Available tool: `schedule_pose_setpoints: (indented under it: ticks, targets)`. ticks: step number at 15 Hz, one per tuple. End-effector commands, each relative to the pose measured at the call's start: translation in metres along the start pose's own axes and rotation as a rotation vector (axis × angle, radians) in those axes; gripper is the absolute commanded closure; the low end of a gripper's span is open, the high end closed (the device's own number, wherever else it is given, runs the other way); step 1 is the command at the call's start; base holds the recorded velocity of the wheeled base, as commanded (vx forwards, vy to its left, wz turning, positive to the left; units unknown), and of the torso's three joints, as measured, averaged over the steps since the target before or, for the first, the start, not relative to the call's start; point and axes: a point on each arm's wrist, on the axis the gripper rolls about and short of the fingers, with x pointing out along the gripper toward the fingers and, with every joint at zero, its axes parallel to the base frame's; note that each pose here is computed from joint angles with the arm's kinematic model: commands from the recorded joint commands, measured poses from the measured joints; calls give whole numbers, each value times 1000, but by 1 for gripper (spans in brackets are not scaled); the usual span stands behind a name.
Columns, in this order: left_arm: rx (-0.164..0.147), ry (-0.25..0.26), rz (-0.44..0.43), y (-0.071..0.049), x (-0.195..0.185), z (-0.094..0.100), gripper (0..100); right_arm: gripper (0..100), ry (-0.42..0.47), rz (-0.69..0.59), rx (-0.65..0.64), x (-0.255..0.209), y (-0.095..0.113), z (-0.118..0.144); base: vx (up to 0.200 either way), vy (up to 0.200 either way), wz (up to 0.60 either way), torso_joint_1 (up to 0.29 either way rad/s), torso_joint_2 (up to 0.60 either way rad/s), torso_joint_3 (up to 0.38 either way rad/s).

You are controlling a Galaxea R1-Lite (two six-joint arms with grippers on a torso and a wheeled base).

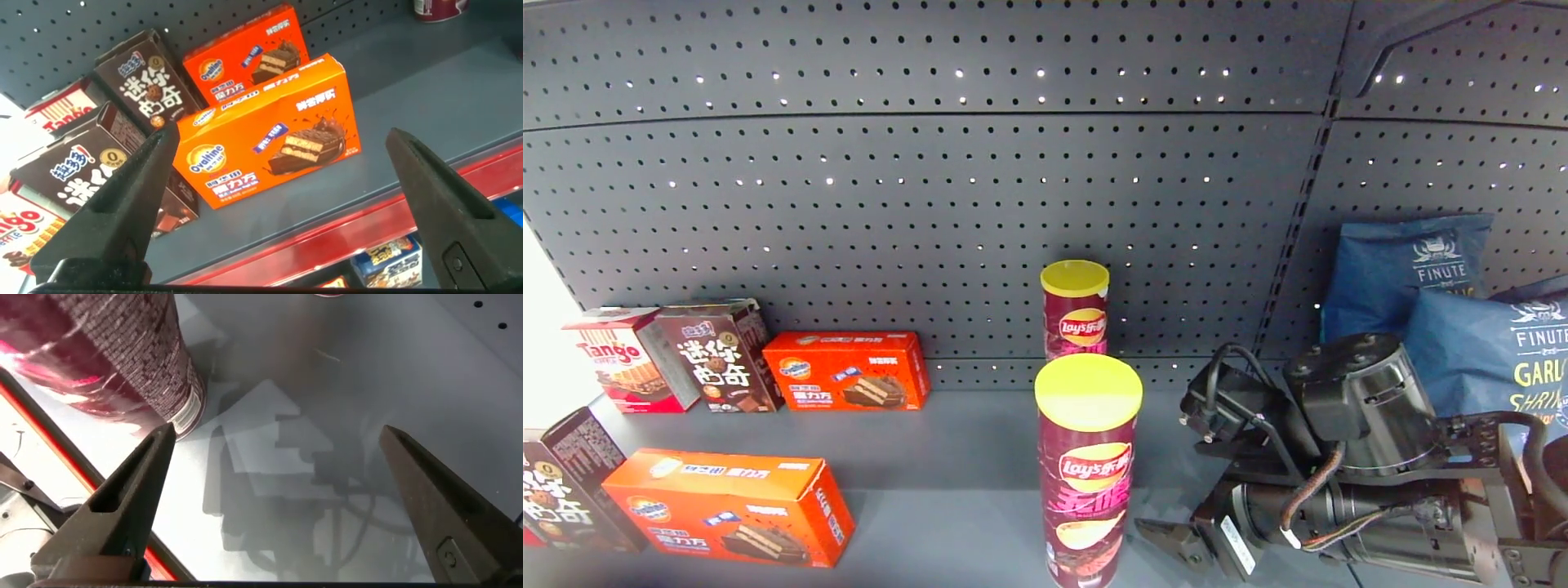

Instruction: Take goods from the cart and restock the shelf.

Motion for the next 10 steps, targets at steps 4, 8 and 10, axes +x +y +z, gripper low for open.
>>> schedule_pose_setpoints:
  ticks: [4,8,10]
  targets:
    - [-1,2,0,0,0,-1,0,0,3,1,-1,5,0,2,0,0,0,0,0,0]
    - [-14,2,0,-1,0,-2,0,0,2,-1,0,2,0,0,0,0,0,0,0,0]
    - [-15,-2,1,-1,-1,-2,0,0,-12,-3,3,-7,-1,-1,0,0,0,0,0,0]
